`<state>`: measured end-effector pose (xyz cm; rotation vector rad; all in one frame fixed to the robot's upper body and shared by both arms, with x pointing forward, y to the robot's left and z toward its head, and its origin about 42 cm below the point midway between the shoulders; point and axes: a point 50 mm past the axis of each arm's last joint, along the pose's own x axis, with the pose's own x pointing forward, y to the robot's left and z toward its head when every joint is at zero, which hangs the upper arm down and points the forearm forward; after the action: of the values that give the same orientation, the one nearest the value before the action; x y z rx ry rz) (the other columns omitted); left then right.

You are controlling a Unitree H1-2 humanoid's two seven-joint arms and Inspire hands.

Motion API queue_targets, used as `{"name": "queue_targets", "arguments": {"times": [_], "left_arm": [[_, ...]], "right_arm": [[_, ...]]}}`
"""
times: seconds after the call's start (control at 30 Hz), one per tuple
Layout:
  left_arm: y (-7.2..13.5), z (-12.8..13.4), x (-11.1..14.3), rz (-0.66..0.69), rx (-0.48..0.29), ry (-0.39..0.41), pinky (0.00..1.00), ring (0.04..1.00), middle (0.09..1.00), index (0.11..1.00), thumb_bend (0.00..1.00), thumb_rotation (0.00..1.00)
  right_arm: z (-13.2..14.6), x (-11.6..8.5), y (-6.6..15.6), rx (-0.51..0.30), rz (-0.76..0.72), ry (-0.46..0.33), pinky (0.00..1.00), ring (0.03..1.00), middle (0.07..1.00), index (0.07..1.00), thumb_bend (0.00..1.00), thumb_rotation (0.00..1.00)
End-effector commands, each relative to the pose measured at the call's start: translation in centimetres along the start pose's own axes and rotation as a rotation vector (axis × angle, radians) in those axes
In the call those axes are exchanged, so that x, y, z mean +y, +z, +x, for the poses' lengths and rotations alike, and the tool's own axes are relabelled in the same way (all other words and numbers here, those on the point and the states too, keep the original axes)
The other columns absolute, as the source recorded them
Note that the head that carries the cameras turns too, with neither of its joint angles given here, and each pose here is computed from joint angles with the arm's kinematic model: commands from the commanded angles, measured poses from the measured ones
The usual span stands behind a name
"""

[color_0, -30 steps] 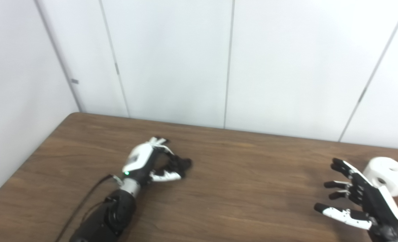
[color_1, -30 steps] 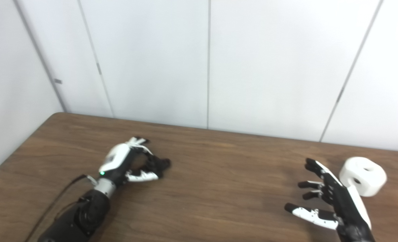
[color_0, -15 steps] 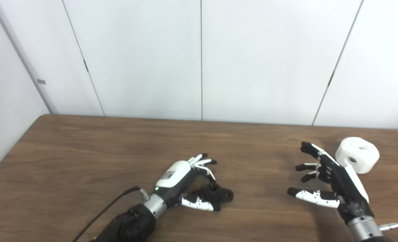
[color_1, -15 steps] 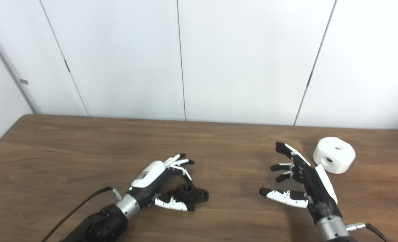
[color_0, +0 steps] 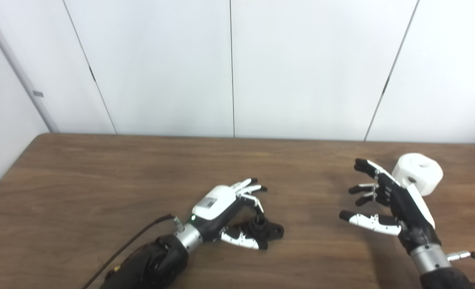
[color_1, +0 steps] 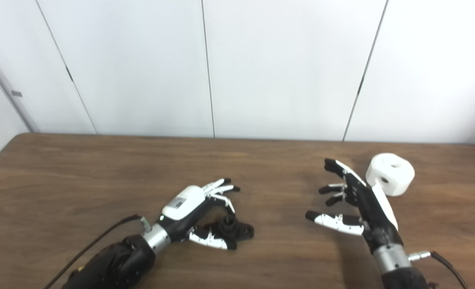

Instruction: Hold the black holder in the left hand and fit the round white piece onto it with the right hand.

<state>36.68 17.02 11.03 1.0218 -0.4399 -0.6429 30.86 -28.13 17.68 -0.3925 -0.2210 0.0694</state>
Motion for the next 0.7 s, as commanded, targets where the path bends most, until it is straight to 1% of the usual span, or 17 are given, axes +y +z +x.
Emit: {"name": "queue_targets", "arguments": {"times": [0.0,0.1,0.17,0.27,0.33,0.4,0.43,0.53,0.57,0.6,0.67], "left_arm": [[-0.9,-3.5,-7.0,0.076,0.09,-0.335,0.95,0.978,0.904,0.484,0.52,0.06],[-1.1,-3.6,-7.1,0.074,0.103,-0.339,0.97,0.98,0.907,0.484,0.52,0.06],[-1.3,-3.7,-7.1,0.077,0.116,-0.348,0.99,0.989,0.913,0.484,0.52,0.06],[-1.6,-4.2,-7.1,0.085,0.116,-0.345,0.99,0.986,0.909,0.485,0.52,0.06],[-2.0,-4.7,-7.2,0.085,0.116,-0.341,0.97,0.98,0.905,0.485,0.52,0.06],[-2.4,-5.2,-7.2,0.087,0.118,-0.34,0.97,0.978,0.904,0.485,0.52,0.06],[-2.5,-5.3,-7.2,0.087,0.119,-0.339,0.97,0.977,0.903,0.485,0.52,0.06],[-2.8,-5.9,-6.9,0.091,0.12,-0.338,0.96,0.966,0.898,0.486,0.52,0.06],[-3.0,-6.2,-6.9,0.087,0.12,-0.331,0.95,0.964,0.897,0.486,0.52,0.06],[-3.1,-6.3,-6.8,0.083,0.12,-0.326,0.94,0.956,0.89,0.485,0.52,0.05],[-3.4,-6.6,-6.7,0.081,0.119,-0.321,0.94,0.951,0.886,0.485,0.52,0.05]], "right_arm": [[1.2,-1.2,2.4,-0.12,-0.024,-0.027,0.49,0.635,0.864,0.854,0.6,0.18],[1.5,-1.6,2.9,-0.133,-0.027,-0.029,0.5,0.652,0.863,0.854,0.6,0.17],[1.9,-2.0,3.5,-0.146,-0.049,-0.038,0.51,0.657,0.854,0.85,0.61,0.14],[2.7,-3.5,4.8,-0.165,-0.113,-0.072,0.51,0.666,0.85,0.836,0.66,0.09],[3.3,-5.1,5.9,-0.18,-0.17,-0.1,0.54,0.669,0.846,0.829,0.69,0.05],[3.9,-6.3,6.9,-0.195,-0.215,-0.128,0.55,0.658,0.833,0.82,0.72,0.08],[4.1,-6.6,7.2,-0.198,-0.226,-0.136,0.54,0.653,0.828,0.816,0.72,0.09],[5.0,-8.7,8.7,-0.233,-0.354,-0.196,0.52,0.636,0.811,0.794,0.74,0.11],[5.3,-9.6,9.2,-0.227,-0.399,-0.221,0.52,0.635,0.809,0.791,0.75,0.11],[5.4,-10.1,9.5,-0.22,-0.423,-0.236,0.54,0.669,0.819,0.794,0.75,0.11],[5.7,-11.3,10.0,-0.176,-0.494,-0.27,0.56,0.701,0.831,0.801,0.76,0.12]]}}
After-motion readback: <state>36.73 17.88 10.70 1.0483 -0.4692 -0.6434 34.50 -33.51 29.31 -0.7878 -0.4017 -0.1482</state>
